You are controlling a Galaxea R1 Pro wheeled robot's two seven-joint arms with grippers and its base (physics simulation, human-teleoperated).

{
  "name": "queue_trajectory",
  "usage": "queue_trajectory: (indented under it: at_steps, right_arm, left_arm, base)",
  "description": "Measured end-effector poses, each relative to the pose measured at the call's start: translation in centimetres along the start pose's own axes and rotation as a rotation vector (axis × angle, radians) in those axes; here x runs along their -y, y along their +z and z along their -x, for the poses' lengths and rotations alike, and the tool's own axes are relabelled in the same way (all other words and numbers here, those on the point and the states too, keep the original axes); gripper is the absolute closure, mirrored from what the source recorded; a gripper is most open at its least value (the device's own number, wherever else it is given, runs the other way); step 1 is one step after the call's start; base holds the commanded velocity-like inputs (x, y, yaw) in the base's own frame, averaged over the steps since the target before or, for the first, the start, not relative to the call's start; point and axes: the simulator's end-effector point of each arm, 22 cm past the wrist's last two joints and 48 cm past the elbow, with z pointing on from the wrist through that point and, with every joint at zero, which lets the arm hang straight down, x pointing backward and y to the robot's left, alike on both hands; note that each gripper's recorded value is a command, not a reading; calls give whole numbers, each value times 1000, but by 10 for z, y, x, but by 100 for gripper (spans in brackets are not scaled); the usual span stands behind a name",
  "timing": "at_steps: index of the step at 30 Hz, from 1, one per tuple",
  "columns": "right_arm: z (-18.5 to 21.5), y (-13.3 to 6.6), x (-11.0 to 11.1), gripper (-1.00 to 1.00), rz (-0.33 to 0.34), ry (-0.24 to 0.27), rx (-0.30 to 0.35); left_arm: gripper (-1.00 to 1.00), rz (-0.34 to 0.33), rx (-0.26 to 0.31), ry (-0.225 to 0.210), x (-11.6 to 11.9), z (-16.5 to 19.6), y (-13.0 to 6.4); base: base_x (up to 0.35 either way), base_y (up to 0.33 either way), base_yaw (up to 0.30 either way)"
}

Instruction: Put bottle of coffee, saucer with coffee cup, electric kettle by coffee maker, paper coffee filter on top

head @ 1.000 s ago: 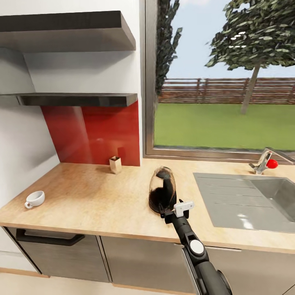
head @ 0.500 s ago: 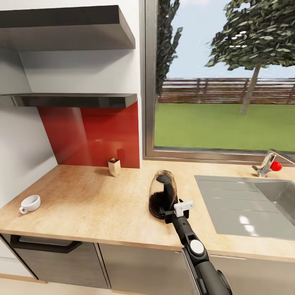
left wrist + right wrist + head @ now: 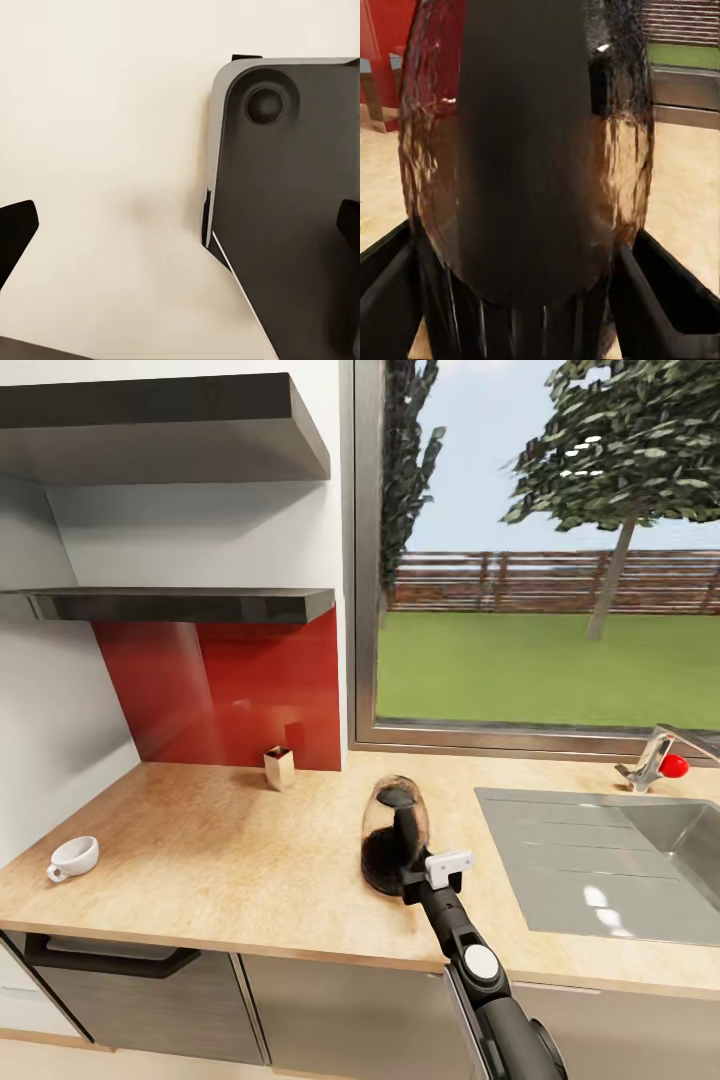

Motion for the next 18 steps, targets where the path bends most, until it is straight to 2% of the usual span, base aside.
queue_trajectory:
  at_steps: [5,18]
  right_arm:
    - [0,0,0,100,2,15,1]
    - [39,-1,3,100,-1,14,82]
  left_arm:
    - [-100,1,0,0,0,0,0]
    - [-100,-1,-2,1,-1,-1,0]
  base:
    - [0,0,0]
    - [0,0,0]
